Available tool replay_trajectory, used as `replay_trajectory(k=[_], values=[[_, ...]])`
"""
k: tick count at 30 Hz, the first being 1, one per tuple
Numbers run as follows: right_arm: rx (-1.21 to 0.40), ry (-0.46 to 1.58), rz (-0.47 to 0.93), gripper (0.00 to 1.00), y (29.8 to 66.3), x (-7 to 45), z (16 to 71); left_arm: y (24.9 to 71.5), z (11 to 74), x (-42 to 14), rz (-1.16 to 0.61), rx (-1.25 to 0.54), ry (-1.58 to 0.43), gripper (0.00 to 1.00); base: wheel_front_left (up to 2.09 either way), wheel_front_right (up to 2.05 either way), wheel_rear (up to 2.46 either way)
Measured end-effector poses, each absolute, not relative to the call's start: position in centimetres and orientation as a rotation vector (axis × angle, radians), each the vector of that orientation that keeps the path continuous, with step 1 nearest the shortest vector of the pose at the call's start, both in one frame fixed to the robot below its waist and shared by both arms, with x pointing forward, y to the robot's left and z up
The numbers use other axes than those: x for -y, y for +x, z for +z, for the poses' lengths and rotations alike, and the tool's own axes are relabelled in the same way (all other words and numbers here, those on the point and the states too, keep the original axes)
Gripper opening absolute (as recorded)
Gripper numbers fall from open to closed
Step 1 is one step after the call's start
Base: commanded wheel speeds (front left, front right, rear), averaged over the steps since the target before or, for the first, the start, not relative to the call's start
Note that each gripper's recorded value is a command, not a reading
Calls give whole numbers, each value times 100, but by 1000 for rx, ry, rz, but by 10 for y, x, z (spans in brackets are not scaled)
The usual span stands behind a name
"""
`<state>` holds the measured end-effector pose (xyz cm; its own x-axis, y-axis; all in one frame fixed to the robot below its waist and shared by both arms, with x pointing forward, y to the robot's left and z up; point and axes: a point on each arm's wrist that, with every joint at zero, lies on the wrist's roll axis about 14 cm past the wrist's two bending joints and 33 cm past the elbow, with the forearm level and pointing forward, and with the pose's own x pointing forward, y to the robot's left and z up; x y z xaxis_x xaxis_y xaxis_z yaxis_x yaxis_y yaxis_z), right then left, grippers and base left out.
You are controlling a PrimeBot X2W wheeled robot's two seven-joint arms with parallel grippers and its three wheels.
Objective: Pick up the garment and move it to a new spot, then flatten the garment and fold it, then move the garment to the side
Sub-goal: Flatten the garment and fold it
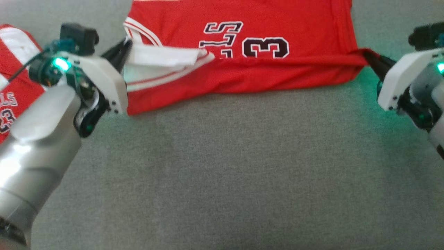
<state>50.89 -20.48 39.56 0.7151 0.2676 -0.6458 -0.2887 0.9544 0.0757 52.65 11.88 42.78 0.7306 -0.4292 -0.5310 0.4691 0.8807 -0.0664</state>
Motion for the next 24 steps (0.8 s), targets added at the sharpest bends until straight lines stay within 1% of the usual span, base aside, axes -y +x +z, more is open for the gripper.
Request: replay_trajectory(k=[1,2,3,6,9,13,17,21,24], values=[[-709,-34,307,17,512,204,394,532,427,-118,-496,-560,83,0,0,0,0],[-689,-42,305,75,518,204,394,537,425,-117,-495,-554,93,39,0,0,0],[-664,-50,305,100,523,204,396,543,425,-118,-479,-542,99,100,0,0,0],[-575,-12,281,100,541,203,406,560,425,-121,-419,-486,124,100,0,0,0],[-464,12,259,100,553,203,421,570,438,-114,-384,-381,96,100,0,0,0],[-320,41,233,100,561,206,448,577,470,-107,-342,-214,38,100,0,0,0],[-221,89,203,100,565,210,478,580,509,-109,-294,-96,-9,100,0,0,0],[-54,153,179,100,569,215,528,569,571,-102,-279,106,-63,100,0,0,0],[55,198,141,100,558,223,552,543,577,-108,-240,163,-106,100,0,0,0]])
